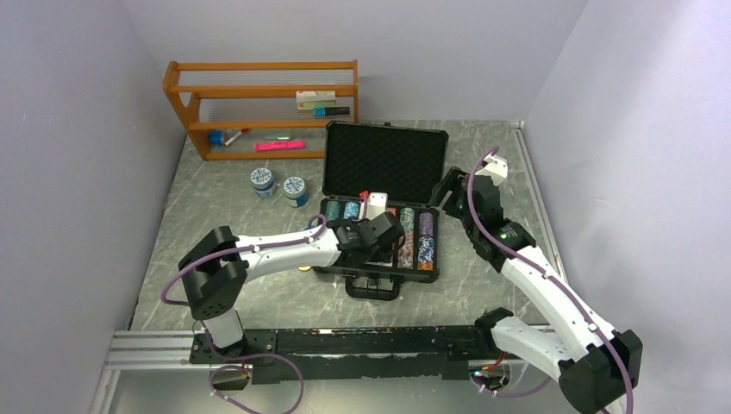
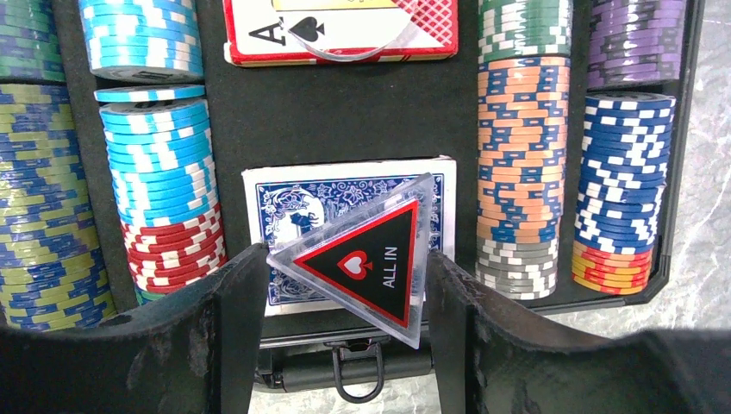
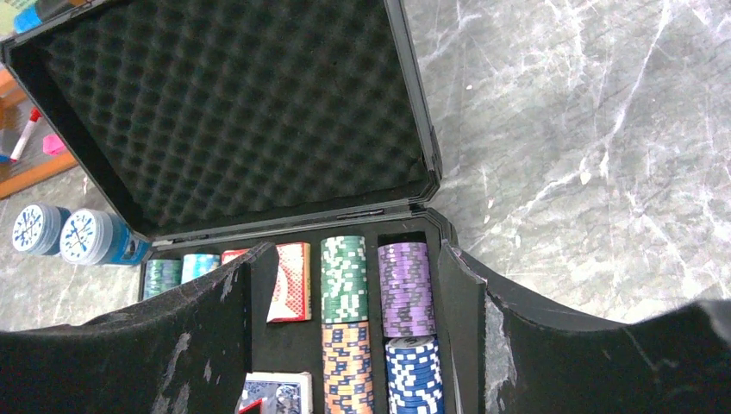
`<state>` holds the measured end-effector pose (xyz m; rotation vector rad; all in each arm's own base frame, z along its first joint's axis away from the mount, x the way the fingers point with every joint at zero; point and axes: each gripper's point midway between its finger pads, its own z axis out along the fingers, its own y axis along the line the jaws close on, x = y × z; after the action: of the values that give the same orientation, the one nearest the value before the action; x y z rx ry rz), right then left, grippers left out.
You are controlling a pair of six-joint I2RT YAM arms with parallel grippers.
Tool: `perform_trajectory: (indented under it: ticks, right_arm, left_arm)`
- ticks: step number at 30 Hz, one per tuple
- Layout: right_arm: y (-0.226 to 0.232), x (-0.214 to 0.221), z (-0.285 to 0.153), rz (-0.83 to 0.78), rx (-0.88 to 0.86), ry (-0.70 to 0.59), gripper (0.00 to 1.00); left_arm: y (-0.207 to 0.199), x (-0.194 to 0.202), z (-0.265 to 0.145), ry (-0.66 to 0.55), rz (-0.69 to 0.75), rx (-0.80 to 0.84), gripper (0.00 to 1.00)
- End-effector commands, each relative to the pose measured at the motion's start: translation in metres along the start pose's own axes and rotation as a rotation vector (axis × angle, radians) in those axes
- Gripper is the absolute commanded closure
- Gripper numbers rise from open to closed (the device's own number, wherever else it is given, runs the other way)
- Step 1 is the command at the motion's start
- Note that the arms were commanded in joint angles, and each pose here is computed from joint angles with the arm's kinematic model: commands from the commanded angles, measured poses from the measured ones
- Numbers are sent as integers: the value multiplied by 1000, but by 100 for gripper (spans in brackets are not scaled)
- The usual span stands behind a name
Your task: Pack up texas hold em set
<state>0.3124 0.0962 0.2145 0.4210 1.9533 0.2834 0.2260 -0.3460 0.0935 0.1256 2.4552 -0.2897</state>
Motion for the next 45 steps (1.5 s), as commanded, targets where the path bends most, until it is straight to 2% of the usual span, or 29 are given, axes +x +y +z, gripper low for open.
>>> perform_trajectory:
  ticks: [1,12,17,21,26,29,33,38,41,45]
  right_arm:
    - [2,-7,-3,27,-15,-21,27]
    - [10,-6,-7,37,-76,-1,27]
    - [12,-8,-9,34,-83,0,27]
    - [14,-7,-9,35,-94,8,27]
    - [14,-2,-8,27,-92,30,27]
    - [16,-1,-8,23,-98,48,27]
    - [17,-1,-11,21,-106,52,33]
    - [18,2,-7,17,-97,77,45]
    - [19,4,-6,26,-97,89,49]
    - [23,4,-5,49,-115,86,50]
  left_arm:
    - [-4,-10,-2,-45,-56,-18,50]
    - [-16,-21,-4,-80,-26,39,31]
    - [-17,-28,-8,-93,2,36,15]
    - [-10,-34,-14,-117,12,11,9]
    - [-10,-46,-33,-175,-10,79,15]
    - [4,-51,-44,-226,-41,78,19]
    - [44,-58,-55,-287,-74,-18,26]
    - [100,-60,-52,-267,-154,-84,39]
    - [132,-57,-53,-256,-213,-105,39]
    - [165,-39,-48,-185,-238,-96,30]
